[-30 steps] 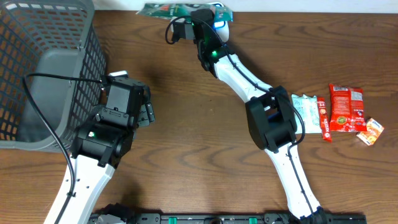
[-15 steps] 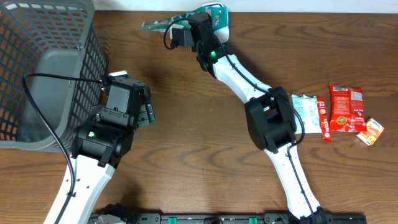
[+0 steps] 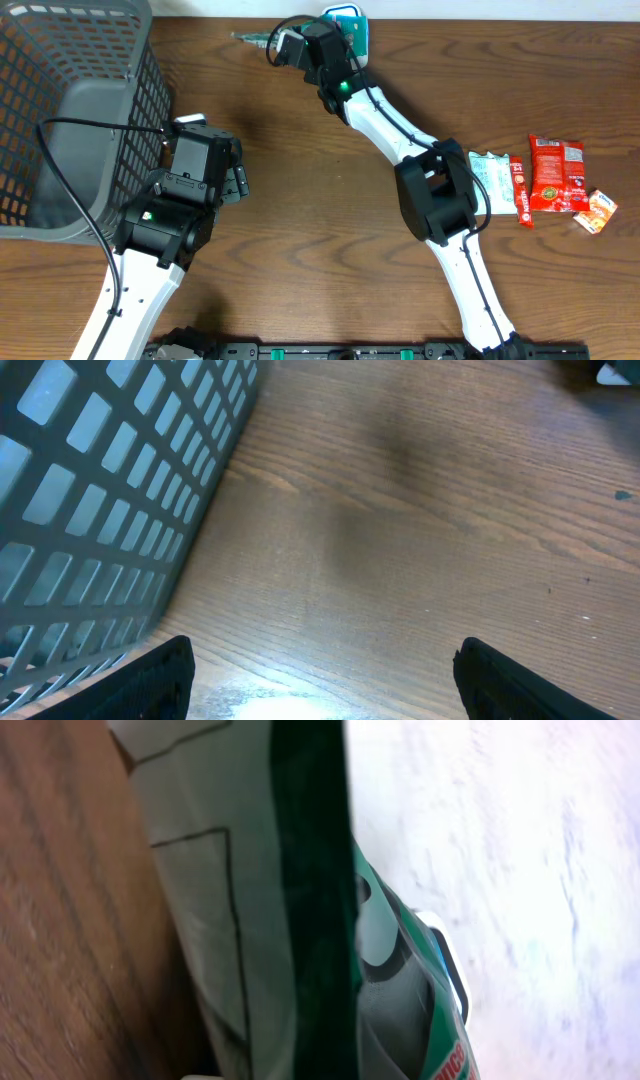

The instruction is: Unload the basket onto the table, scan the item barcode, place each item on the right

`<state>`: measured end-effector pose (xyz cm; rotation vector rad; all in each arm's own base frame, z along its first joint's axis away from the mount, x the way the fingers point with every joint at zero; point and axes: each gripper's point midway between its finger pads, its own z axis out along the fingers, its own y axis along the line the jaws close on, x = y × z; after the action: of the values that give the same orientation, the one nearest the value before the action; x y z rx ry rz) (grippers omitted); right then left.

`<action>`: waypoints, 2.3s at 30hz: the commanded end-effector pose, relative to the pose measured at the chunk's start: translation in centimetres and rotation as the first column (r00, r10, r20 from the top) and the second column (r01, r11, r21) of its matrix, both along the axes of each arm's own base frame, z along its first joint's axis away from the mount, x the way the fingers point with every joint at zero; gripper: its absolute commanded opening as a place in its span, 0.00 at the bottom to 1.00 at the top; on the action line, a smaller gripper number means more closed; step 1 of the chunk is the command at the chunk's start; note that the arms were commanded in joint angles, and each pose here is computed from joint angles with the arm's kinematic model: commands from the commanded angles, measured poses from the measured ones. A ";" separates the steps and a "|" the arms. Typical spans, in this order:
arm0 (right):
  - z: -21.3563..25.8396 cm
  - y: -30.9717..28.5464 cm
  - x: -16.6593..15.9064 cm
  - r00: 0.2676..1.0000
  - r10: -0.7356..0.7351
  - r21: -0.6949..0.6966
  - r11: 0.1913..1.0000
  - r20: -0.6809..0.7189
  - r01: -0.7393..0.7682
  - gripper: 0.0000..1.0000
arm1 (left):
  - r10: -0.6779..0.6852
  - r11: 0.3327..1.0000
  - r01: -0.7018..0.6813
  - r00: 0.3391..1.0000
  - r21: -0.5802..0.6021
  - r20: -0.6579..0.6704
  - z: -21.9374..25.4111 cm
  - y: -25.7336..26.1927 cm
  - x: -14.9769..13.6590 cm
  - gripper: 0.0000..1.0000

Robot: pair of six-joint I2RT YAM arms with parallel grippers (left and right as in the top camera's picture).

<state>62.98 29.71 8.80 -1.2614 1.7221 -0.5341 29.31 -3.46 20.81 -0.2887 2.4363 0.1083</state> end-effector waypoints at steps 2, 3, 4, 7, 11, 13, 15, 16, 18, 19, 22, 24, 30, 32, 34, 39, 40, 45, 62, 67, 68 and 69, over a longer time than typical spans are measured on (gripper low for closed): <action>12.7 -0.7 -0.4 0.987 -0.135 0.341 0.935 0.082 0.099 0.01 | 0.015 1.000 -0.015 1.000 0.000 0.024 0.9 0.3 0.3 0.84; 14.4 -0.9 -0.9 0.985 -0.150 0.379 0.919 0.080 0.109 0.01 | 0.015 1.000 -0.015 1.000 0.000 0.024 0.9 0.3 0.3 0.84; 16.2 -1.3 -1.5 0.984 -0.166 0.416 0.901 0.071 0.122 0.01 | 0.015 1.000 -0.015 1.000 0.000 0.024 0.9 0.3 0.3 0.84; 21.5 -3.7 -5.5 0.974 -0.225 0.500 0.840 -0.037 0.213 0.01 | 0.015 1.000 -0.015 1.000 0.000 0.024 0.9 0.3 0.3 0.85; 23.0 -6.6 -10.5 0.945 -0.244 0.503 0.802 -0.217 0.322 0.01 | 0.015 1.000 -0.015 1.000 0.000 0.024 0.9 0.3 0.3 0.84; 22.6 -7.7 -12.8 0.917 -0.243 0.491 0.785 -0.318 0.378 0.01 | 0.015 1.000 -0.015 1.000 0.000 0.024 0.9 0.3 0.3 0.85; 21.8 -9.1 -15.3 0.864 -0.245 0.473 0.755 -0.440 0.455 0.01 | 0.015 1.000 -0.015 1.000 0.000 0.024 0.9 0.3 0.3 0.84; 21.2 -9.7 -16.3 0.832 -0.248 0.463 0.735 -0.497 0.496 0.01 | 0.015 1.000 -0.015 1.000 0.000 0.024 0.9 0.3 0.3 0.85; 19.3 -11.2 -18.4 0.729 -0.259 0.409 0.688 -0.633 0.600 0.01 | 0.015 1.000 -0.015 1.000 0.000 0.024 0.9 0.3 0.3 0.85; 18.3 -12.0 -19.3 0.678 -0.270 0.375 0.667 -0.684 0.644 0.01 | 0.015 1.000 -0.015 1.000 0.000 0.024 0.9 0.3 0.3 0.84; 15.4 -14.1 -20.7 0.534 -0.324 0.273 0.592 -0.781 0.759 0.01 | 0.015 1.000 -0.015 1.000 0.000 0.024 0.9 0.3 0.3 0.85; 13.5 -15.1 -21.4 0.462 -0.341 0.218 0.560 -0.819 0.799 0.01 | 0.015 1.000 -0.015 1.000 0.000 0.024 0.9 0.3 0.3 0.85; 7.1 -16.2 -23.1 0.307 -0.368 0.084 0.511 -0.878 0.855 0.01 | 0.015 1.000 -0.015 1.000 0.000 0.024 0.9 0.3 0.3 0.85; 5.2 -16.4 -23.4 0.285 -0.375 0.062 0.507 -0.882 0.860 0.01 | 0.015 1.000 -0.015 1.000 0.000 0.024 0.9 0.3 0.3 0.84; 3.1 -16.6 -23.7 0.265 -0.382 0.044 0.499 -0.885 0.865 0.01 | 0.015 1.000 -0.015 1.000 0.000 0.024 0.9 0.3 0.3 0.85; -0.5 -17.8 -24.3 0.230 -0.405 0.012 0.474 -0.885 0.881 0.01 | 0.015 1.000 -0.015 1.000 0.000 0.024 0.9 0.3 0.3 0.85; -1.0 -18.1 -24.4 0.222 -0.408 0.008 0.465 -0.886 0.885 0.01 | 0.015 1.000 -0.015 1.000 0.000 0.024 0.9 0.3 0.3 0.85; -2.8 -21.3 -24.7 0.179 -0.493 -0.037 0.397 -0.852 0.917 0.01 | 0.015 1.000 -0.015 1.000 0.000 0.024 0.9 0.3 0.3 0.85; -4.1 -28.4 -25.0 0.076 -0.586 -0.090 0.248 -0.807 0.965 0.99 | 0.015 1.000 -0.015 1.000 0.000 0.024 0.9 0.3 0.3 0.84; -3.4 -28.4 -24.1 0.118 -0.584 -0.063 0.280 -0.803 0.958 0.99 | 0.015 1.000 -0.015 1.000 0.000 0.024 0.9 0.3 0.3 0.84; -3.4 -28.4 -24.0 0.123 -0.584 -0.057 0.280 -0.802 0.958 0.99 | 0.015 1.000 -0.015 1.000 0.000 0.024 0.9 0.3 0.3 0.85; -3.4 -28.4 -24.0 0.122 -0.584 -0.057 0.279 -0.802 0.959 0.99 | 0.015 1.000 -0.015 1.000 0.000 0.024 0.9 0.3 0.3 0.85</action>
<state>38.05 1.59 4.86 0.1889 3.0253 -0.0937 29.33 -3.42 20.85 -0.2898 2.4345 0.1110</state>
